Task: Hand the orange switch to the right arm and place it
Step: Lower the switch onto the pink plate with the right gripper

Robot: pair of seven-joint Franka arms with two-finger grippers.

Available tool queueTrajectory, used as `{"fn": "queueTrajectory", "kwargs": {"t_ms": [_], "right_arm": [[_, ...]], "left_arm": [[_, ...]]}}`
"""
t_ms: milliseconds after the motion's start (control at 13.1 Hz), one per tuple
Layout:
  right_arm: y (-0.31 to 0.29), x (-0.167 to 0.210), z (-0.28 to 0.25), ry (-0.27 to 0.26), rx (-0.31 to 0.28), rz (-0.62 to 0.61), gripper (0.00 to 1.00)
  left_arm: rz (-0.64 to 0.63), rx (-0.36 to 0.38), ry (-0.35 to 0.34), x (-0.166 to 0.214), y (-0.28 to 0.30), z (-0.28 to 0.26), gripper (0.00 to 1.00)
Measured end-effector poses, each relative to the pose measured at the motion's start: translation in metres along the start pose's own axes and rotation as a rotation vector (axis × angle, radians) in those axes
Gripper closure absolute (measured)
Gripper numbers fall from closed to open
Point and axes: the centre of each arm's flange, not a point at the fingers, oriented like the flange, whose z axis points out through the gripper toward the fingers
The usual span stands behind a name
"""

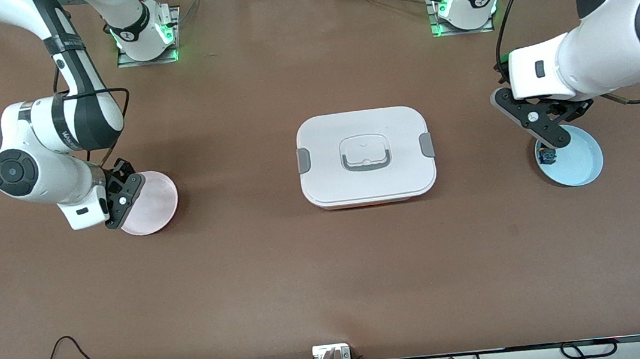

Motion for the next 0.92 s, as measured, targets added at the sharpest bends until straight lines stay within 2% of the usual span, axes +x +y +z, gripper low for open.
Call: {"fn": "queueTrajectory", "kwargs": {"t_ms": [229,458,687,916], "right_arm": [[0.001,-0.007,0.028,0.024,-0.05,-0.137,0.59],[-0.005,-0.013,0.061,0.037,-0.087,-0.223,0.59],[-0.013,-0.02,0.092,0.043,-0.115,-0.28,0.59],[-0.019,-0.024,0.115,0.044,-0.131,-0.312,0.59]], "left_arm": [[-0.073,-0.008,-0.016,-0.006,-0.005,0.0,0.0],[-0.199,-0.001,-0.012,-0.013,-0.02,-0.001,0.0],[-0.359,0.002,0.055,-0.029,-0.044,-0.01,0.0],[-0.528,-0.014,0.168,-0.051,-0.069,-0.014,0.0]]}}
